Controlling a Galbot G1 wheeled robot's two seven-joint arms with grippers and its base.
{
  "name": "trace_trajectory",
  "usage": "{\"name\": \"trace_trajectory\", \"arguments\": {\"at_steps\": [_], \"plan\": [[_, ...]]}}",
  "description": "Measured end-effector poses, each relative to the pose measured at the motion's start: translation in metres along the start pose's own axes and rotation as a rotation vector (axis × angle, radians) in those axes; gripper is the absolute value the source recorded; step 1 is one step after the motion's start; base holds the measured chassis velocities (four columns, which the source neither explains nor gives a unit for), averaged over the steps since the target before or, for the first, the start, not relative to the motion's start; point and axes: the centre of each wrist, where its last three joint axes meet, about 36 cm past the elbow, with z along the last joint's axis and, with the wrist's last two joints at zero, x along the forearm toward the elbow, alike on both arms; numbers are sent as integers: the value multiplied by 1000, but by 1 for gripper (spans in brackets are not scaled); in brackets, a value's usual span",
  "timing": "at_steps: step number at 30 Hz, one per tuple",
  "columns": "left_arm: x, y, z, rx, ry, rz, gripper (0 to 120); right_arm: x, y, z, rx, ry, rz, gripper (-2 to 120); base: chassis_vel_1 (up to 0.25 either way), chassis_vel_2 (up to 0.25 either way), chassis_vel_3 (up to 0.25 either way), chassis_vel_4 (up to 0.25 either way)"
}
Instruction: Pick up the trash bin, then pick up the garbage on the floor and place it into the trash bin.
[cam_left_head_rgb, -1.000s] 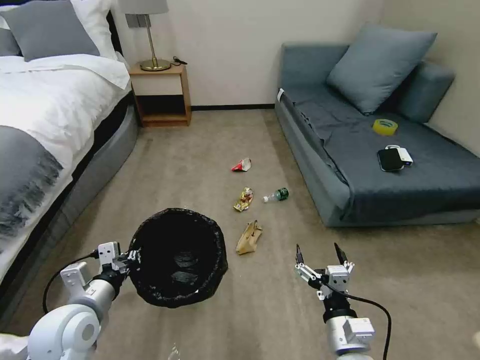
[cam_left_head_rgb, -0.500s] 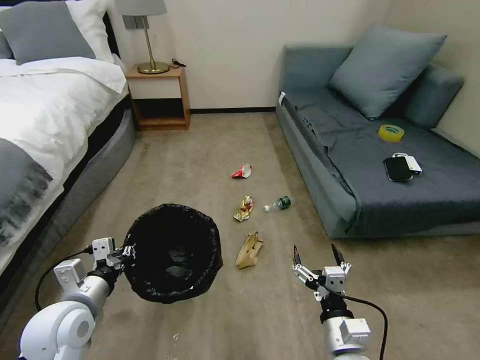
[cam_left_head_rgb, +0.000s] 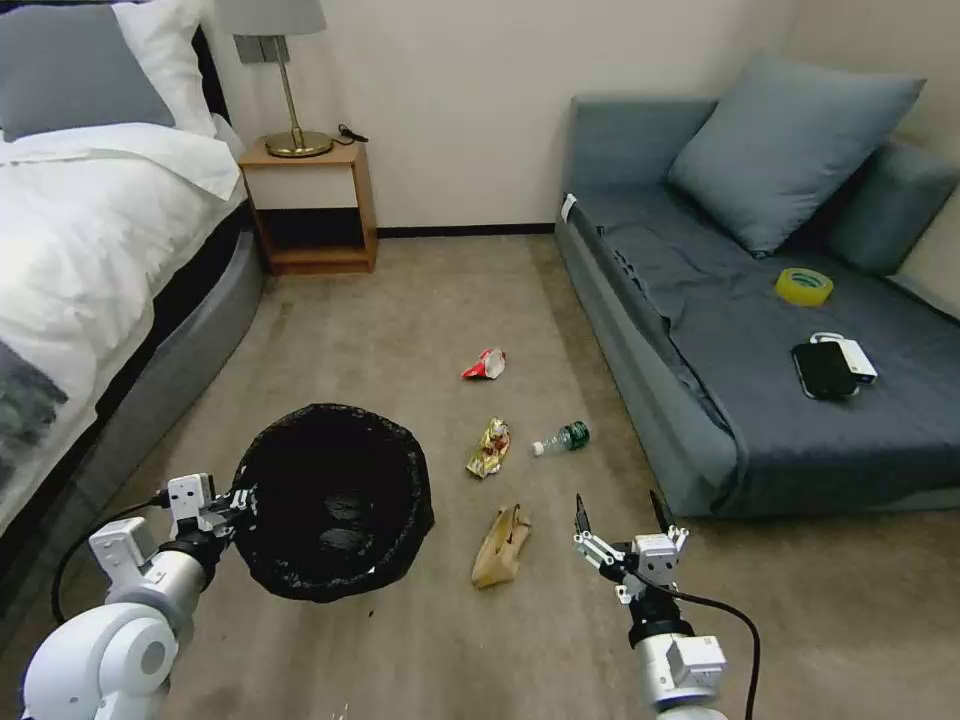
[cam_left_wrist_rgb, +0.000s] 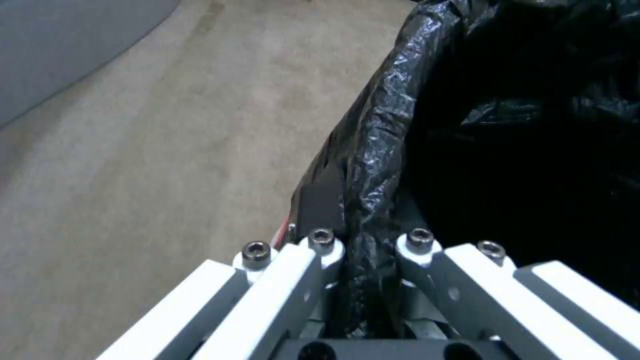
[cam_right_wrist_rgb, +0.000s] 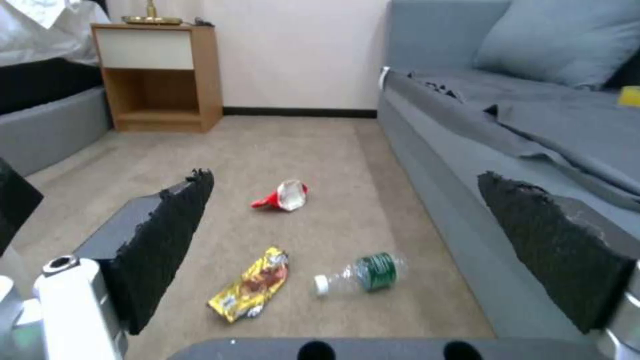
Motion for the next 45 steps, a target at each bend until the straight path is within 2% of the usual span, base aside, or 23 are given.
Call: {"name": "trace_trajectory", "arguments": {"at_steps": [10, 15, 21, 24, 25, 27, 29, 30, 34, 35, 39, 45], "plan": [[-2, 4, 2, -5, 4, -15, 4, -3, 9, 18, 7, 28, -33, 100, -174, 177, 164, -172], [-4, 7, 1, -20, 7, -16, 4, -12, 16, 25, -40, 97, -71, 100, -62, 62, 57, -54], [-2, 7, 2, -27, 10, -15, 3, -34, 32, 27, -89, 286, -108, 100, 0, 0, 0, 0], [-1, 7, 1, -28, 7, -14, 3, -49, 40, 26, -131, 440, -112, 100, 0, 0, 0, 0], [-1, 7, 1, -28, 7, -14, 3, -49, 40, 26, -131, 440, -112, 100, 0, 0, 0, 0], [-1, 9, 1, -27, 5, -16, 3, -60, 44, 23, -176, 574, -112, 100, 0, 0, 0, 0], [-2, 11, 0, -25, 2, -20, 3, -76, 49, 22, -176, 683, -119, 100, 0, 0, 0, 0], [-2, 11, 0, -25, 2, -20, 3, -76, 49, 22, -176, 683, -119, 100, 0, 0, 0, 0], [-2, 15, 1, -15, -2, -33, 3, -113, 66, 15, -218, 884, -134, 100, 0, 0, 0, 0], [-2, 15, 1, -15, -2, -33, 3, -113, 66, 15, -218, 884, -134, 100, 0, 0, 0, 0], [-1, 20, 4, -1, -1, -51, 3, -163, 83, 15, -266, 1104, -127, 100, 0, 0, 0, 0], [-4, 28, 7, 9, 7, -68, 3, -181, 80, 40, -241, 1209, -73, 100, 0, 0, 0, 0]]}}
